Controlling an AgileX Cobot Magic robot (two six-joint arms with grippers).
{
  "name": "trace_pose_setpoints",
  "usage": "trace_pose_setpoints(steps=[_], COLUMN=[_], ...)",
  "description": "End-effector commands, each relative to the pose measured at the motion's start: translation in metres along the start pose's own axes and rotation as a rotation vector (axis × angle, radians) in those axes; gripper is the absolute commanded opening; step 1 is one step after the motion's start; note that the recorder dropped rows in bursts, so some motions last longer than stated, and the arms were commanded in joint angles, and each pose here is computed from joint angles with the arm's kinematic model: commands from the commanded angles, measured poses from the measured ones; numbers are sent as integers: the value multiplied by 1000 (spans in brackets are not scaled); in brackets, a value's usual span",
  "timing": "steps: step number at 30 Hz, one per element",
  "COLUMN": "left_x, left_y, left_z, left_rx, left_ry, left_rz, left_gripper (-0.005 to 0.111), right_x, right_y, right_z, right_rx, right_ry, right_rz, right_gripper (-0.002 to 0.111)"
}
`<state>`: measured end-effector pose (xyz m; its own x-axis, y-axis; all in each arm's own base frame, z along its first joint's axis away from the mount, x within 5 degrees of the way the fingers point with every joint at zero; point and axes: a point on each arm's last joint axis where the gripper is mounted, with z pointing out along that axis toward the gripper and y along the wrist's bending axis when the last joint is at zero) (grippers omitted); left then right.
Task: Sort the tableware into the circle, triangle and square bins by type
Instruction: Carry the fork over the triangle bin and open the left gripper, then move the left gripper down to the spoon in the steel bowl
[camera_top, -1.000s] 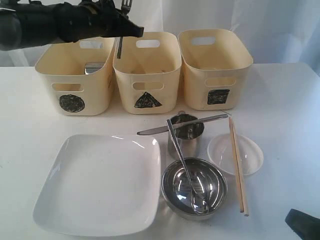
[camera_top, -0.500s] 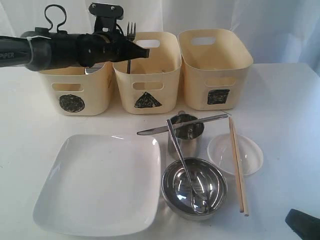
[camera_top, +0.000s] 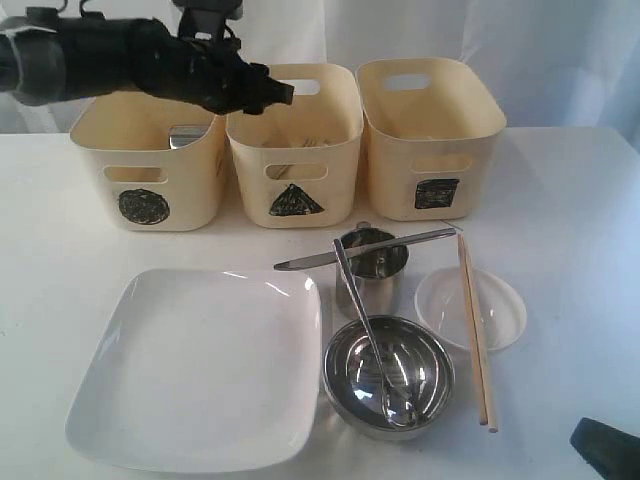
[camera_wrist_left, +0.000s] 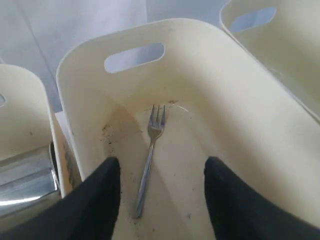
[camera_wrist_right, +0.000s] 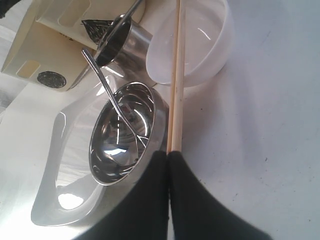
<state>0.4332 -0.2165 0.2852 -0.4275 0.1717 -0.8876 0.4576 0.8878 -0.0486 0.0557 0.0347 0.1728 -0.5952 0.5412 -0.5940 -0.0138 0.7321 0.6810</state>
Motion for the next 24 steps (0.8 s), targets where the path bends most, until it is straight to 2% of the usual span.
trace_pose_setpoints(steps=[1,5,13,20,24], left_x=[-21,-19,-1,-1,10], left_y=[-5,-9,-18,-44,-57], left_z=[-44,-75,-103,-124,-124], left_rx=[30,68,157,403,490], left_ry=[83,270,568,636,689], left_rz=[60,69,93,27,5], left_gripper=[55,55,55,49,49], right_x=[1,1,1,1,1], right_y=[-1,-1,-1,-1,-1], right_z=[0,0,0,0,0], right_rx=[-2,-2,-2,-2,-2], right_ry=[-4,-4,-4,-4,-4], right_rz=[-4,-4,-4,-4,-4], right_gripper=[0,0,0,0,0])
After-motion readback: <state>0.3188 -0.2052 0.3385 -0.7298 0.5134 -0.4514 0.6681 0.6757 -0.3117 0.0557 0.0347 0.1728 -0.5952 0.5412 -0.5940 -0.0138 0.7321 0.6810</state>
